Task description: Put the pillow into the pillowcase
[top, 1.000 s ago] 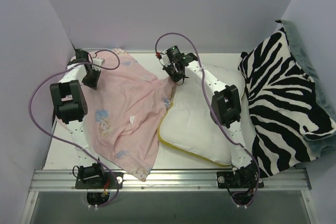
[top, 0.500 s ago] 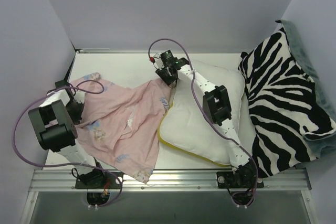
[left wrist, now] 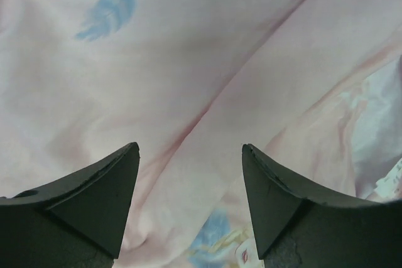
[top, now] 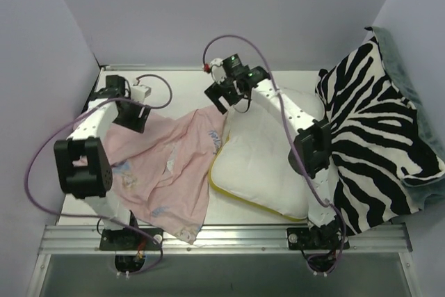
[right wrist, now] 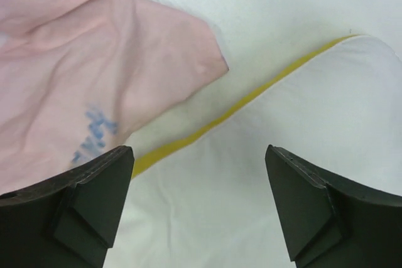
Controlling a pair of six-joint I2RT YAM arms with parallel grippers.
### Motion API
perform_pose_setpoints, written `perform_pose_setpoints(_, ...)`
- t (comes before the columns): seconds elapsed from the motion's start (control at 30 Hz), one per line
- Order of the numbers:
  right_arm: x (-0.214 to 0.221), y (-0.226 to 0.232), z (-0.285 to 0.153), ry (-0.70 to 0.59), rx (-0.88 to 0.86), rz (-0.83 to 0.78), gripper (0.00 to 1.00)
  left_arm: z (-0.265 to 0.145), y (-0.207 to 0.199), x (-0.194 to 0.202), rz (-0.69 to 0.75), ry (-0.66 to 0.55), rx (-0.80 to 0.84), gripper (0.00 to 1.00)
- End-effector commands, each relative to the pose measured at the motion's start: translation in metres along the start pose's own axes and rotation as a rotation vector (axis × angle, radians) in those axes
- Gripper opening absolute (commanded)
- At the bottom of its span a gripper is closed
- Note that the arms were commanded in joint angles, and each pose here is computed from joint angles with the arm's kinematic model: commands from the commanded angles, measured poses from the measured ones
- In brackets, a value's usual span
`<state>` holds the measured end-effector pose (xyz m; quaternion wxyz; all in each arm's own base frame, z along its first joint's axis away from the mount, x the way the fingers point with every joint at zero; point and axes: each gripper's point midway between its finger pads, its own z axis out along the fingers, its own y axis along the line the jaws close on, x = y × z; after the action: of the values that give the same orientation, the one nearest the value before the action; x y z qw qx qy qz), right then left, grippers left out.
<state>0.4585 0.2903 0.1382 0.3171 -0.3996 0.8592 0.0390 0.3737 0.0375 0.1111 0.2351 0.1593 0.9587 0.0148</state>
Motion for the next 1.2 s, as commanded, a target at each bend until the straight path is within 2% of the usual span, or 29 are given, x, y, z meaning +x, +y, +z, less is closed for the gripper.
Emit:
perform_pose_setpoints(0.0, 0.013, 0.01, -0.071, 0.027, -0.128, 0.116, 0.9, 0.045, -0.033, 0.002, 0.083, 0.079, 0.135, 0.75)
perform_pose_setpoints(0.03, 0.018, 0.009, -0.082, 0.038, -0.147, 0.144, 0.98, 0.061, -0.036, 0.008, 0.09, 0.123, 0.151, 0.75)
perform_pose_setpoints(0.07, 0.032, 0.011, -0.089, 0.088, -0.168, 0.187, 1.0, 0.067, -0.035, -0.003, 0.104, 0.105, 0.142, 0.75)
perform_pose_setpoints(0.17, 0.062, -0.003, -0.109, 0.145, -0.172, 0.278, 1.0, 0.092, -0.036, -0.007, 0.12, 0.136, 0.157, 0.7)
perform_pose_setpoints(0.2, 0.07, -0.007, -0.114, 0.154, -0.173, 0.301, 1.0, 0.094, -0.032, -0.021, 0.131, 0.108, 0.154, 0.68)
perform_pose_setpoints(0.27, 0.094, -0.016, -0.129, 0.188, -0.168, 0.354, 1.0, 0.109, -0.032, -0.021, 0.133, 0.124, 0.167, 0.57)
perform_pose_setpoints(0.3, 0.103, -0.02, -0.133, 0.202, -0.164, 0.357, 1.0, 0.111, -0.041, -0.04, 0.169, 0.096, 0.167, 0.5)
perform_pose_setpoints(0.33, 0.116, -0.027, -0.142, 0.216, -0.145, 0.378, 1.0, 0.124, -0.04, -0.038, 0.16, 0.12, 0.15, 0.35)
perform_pose_setpoints(0.37, 0.126, -0.028, -0.148, 0.239, -0.145, 0.391, 1.0, 0.13, -0.035, -0.045, 0.141, 0.117, 0.132, 0.29)
perform_pose_setpoints(0.4, 0.13, -0.031, -0.156, 0.235, -0.136, 0.39, 1.0, 0.131, -0.018, -0.068, 0.086, 0.077, 0.078, 0.22)
perform_pose_setpoints(0.43, 0.142, -0.037, -0.162, 0.26, -0.135, 0.406, 1.0, 0.15, -0.013, -0.068, 0.05, 0.097, 0.069, 0.07)
perform_pose_setpoints(0.47, 0.15, -0.037, -0.164, 0.278, -0.146, 0.407, 0.99, 0.157, -0.008, -0.077, -0.012, 0.087, 0.048, 0.02)
perform_pose_setpoints(0.5, 0.156, -0.039, -0.168, 0.286, -0.151, 0.383, 0.99, 0.162, 0.016, -0.078, -0.079, 0.08, 0.018, 0.0)
perform_pose_setpoints(0.53, 0.164, -0.039, -0.173, 0.305, -0.154, 0.376, 0.99, 0.171, 0.029, -0.101, -0.112, 0.03, 0.005, 0.0)
perform_pose_setpoints(0.6, 0.183, -0.041, -0.175, 0.351, -0.161, 0.352, 0.98, 0.176, 0.043, -0.12, -0.183, -0.018, 0.003, 0.0)
perform_pose_setpoints(0.63, 0.19, -0.041, -0.179, 0.371, -0.172, 0.297, 0.98, 0.178, 0.052, -0.134, -0.199, -0.05, 0.003, 0.04)
perform_pose_setpoints(0.67, 0.197, -0.041, -0.179, 0.391, -0.18, 0.259, 0.99, 0.175, 0.048, -0.146, -0.202, -0.083, 0.043, 0.31)
perform_pose_setpoints(0.73, 0.21, -0.045, -0.178, 0.421, -0.195, 0.143, 1.0, 0.159, 0.04, -0.16, -0.176, -0.125, 0.105, 0.62)
perform_pose_setpoints(0.77, 0.21, -0.048, -0.177, 0.417, -0.204, 0.09, 1.0, 0.152, 0.034, -0.162, -0.159, -0.134, 0.137, 0.71)
perform_pose_setpoints(0.8, 0.208, -0.051, -0.177, 0.401, -0.21, 0.042, 1.0, 0.142, 0.023, -0.166, -0.126, -0.157, 0.197, 0.92)
perform_pose_setpoints(0.83, 0.202, -0.056, -0.176, 0.367, -0.213, -0.025, 1.0, 0.115, 0.018, -0.176, -0.101, -0.196, 0.217, 0.98)
perform_pose_setpoints(0.9, 0.191, -0.061, -0.174, 0.293, -0.273, -0.214, 1.0, 0.098, -0.005, -0.163, -0.063, -0.19, 0.324, 0.97)
perform_pose_setpoints(0.93, 0.18, -0.051, -0.177, 0.205, -0.335, -0.28, 1.0, 0.066, -0.011, -0.167, -0.036, -0.222, 0.342, 0.97)
perform_pose_setpoints(0.97, 0.175, -0.05, -0.176, 0.131, -0.383, -0.472, 1.0, 0.054, -0.017, -0.164, -0.012, -0.229, 0.371, 0.97)
perform_pose_setpoints(1.0, 0.171, -0.044, -0.183, 0.068, -0.401, -0.58, 1.0, 0.047, -0.029, -0.151, -0.013, -0.205, 0.42, 0.97)
perform_pose_setpoints(1.03, 0.178, -0.025, -0.179, 0.01, -0.484, -0.658, 1.0, 0.02, -0.035, -0.15, -0.007, -0.221, 0.432, 0.97)
perform_pose_setpoints(1.07, 0.182, -0.017, -0.179, -0.032, -0.525, -0.77, 1.0, 0.011, -0.039, -0.143, -0.011, -0.21, 0.451, 0.97)
perform_pose_setpoints(1.1, 0.192, -0.004, -0.178, -0.086, -0.6, -0.943, 1.0, -0.009, -0.051, -0.132, -0.018, -0.203, 0.498, 0.97)
perform_pose_setpoints(1.17, 0.199, 0.01, -0.176, -0.149, -0.687, -1.089, 1.0, -0.025, -0.062, -0.119, -0.04, -0.19, 0.529, 0.97)
